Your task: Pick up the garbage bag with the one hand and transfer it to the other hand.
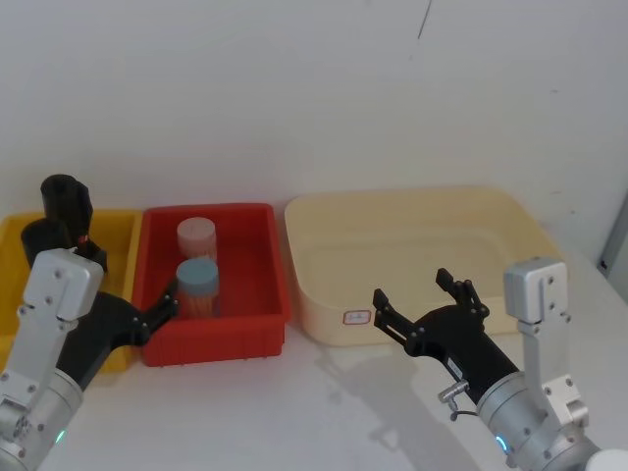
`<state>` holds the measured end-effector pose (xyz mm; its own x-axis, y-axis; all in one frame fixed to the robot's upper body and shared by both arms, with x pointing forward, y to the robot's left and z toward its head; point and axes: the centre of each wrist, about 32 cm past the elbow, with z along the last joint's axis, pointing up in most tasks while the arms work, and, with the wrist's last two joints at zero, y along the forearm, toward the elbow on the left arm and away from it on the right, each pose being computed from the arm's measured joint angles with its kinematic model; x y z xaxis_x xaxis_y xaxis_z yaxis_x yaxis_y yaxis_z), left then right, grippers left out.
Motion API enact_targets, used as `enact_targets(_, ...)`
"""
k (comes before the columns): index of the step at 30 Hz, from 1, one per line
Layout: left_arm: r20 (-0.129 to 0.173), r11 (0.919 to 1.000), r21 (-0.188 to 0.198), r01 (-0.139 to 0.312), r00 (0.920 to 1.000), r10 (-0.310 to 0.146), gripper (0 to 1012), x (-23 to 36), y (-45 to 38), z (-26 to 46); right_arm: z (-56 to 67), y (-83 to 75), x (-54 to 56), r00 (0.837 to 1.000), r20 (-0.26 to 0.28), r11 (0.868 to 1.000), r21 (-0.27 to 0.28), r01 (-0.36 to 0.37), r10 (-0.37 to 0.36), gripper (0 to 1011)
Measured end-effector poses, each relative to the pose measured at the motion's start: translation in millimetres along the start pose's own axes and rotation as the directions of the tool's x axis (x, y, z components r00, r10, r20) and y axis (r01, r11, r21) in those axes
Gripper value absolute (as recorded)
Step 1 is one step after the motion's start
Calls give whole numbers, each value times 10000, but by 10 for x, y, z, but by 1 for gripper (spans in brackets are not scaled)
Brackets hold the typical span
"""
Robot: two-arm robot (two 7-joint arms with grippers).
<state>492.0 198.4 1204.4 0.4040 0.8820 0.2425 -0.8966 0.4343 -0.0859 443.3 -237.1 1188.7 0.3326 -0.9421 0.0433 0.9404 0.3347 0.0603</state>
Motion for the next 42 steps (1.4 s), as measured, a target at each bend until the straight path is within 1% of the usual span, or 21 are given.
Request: enact_targets(42,0,10000,0,1,10000,-1,1001,0,0,0,0,0,0,10000,0,10000,0,-1,1,1000)
